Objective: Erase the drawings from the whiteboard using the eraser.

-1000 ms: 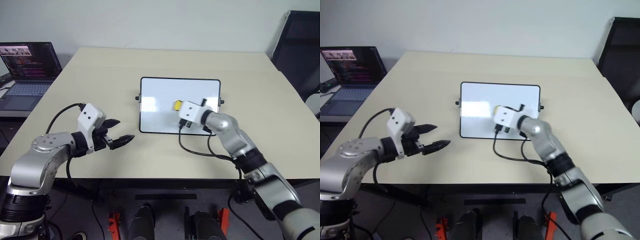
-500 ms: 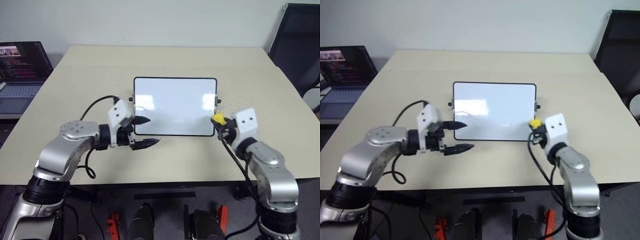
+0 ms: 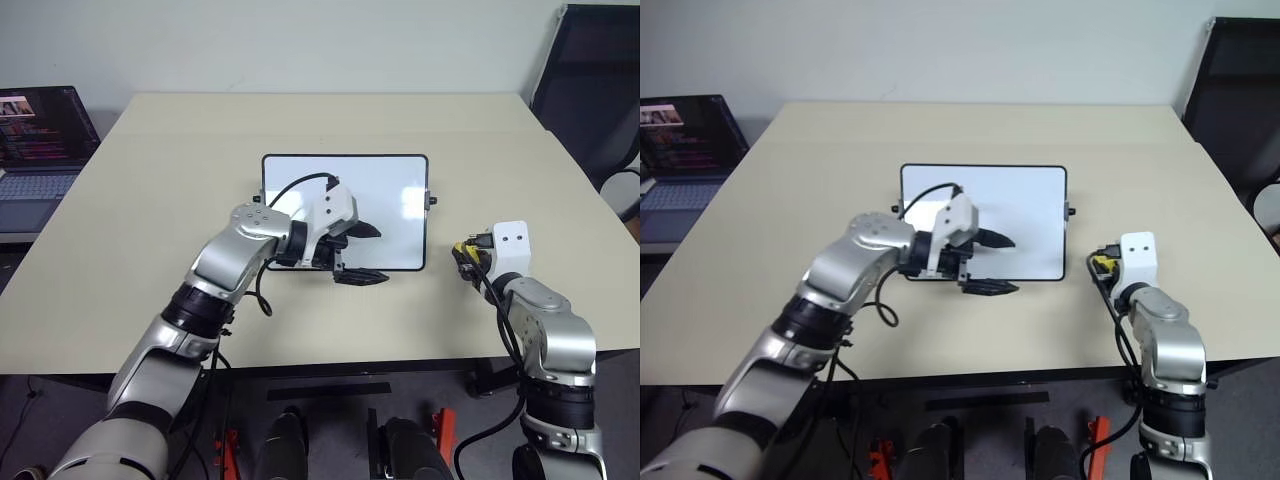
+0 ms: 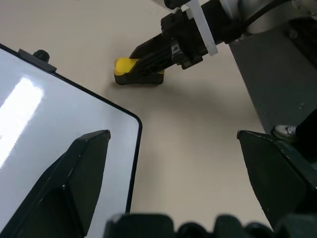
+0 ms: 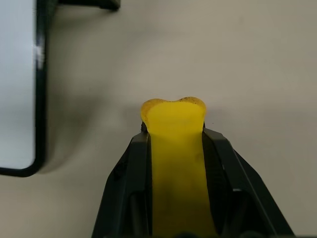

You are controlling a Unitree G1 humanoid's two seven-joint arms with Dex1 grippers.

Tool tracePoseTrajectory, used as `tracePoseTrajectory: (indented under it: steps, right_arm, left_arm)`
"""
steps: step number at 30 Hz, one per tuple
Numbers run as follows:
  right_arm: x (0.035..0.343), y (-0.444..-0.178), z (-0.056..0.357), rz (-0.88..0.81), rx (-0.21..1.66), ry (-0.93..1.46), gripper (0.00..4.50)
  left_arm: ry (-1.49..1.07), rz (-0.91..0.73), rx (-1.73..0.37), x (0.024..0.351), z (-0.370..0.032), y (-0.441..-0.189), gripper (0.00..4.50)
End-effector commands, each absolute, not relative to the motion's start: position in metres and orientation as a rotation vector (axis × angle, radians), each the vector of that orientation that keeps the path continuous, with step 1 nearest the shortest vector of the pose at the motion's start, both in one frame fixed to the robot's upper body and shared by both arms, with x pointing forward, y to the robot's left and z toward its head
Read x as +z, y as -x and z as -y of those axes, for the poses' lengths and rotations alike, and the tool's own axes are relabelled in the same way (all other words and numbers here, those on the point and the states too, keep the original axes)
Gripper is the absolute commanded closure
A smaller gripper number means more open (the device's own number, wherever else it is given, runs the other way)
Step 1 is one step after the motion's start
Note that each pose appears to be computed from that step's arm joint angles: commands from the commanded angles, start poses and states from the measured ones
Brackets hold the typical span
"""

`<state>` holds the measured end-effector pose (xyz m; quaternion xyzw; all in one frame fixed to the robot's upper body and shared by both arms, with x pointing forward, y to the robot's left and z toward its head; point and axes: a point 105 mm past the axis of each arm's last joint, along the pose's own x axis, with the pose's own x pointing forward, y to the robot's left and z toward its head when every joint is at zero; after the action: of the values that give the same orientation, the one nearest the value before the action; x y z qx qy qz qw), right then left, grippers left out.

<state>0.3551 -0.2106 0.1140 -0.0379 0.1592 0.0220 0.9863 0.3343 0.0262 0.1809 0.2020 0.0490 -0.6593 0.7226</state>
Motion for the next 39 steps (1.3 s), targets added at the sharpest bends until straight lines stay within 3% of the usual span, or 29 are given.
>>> tracePoseTrajectory:
  steps: [1,13,17,23,28,33,37,39]
  right_arm:
    - [0.132,-0.363,0.224,-0.248,-0.010,0.056,3.47]
    - [0.127,-0.379,0.236,-0.253,-0.076,0.001,3.47]
    - [0.126,-0.381,0.237,-0.248,-0.078,-0.015,2.26]
    - [0.130,-0.381,0.234,-0.212,-0.062,-0.035,0.08]
    - [0.154,-0.375,0.222,-0.087,0.002,0.015,0.03]
    - [0.173,-0.340,0.191,0.064,0.127,0.124,0.03]
    - [0.177,-0.320,0.180,0.185,0.132,0.120,0.03]
    - [0.164,-0.314,0.181,0.189,0.119,0.074,0.03]
  left_arm:
    - [-0.488,-0.047,-1.489,0.195,-0.018,-0.333,0.00]
    - [-0.488,-0.044,-1.512,0.192,-0.014,-0.331,0.00]
    - [-0.452,-0.040,-1.525,0.196,-0.016,-0.326,0.00]
    - [-0.418,-0.069,-1.446,0.194,-0.036,-0.332,0.00]
    - [-0.353,-0.047,-1.293,0.198,-0.061,-0.339,0.00]
    - [-0.207,-0.004,-0.999,0.201,-0.114,-0.334,0.00]
    - [-0.068,0.072,-0.785,0.207,-0.144,-0.322,0.00]
    - [0.018,0.129,-0.612,0.208,-0.164,-0.319,0.00]
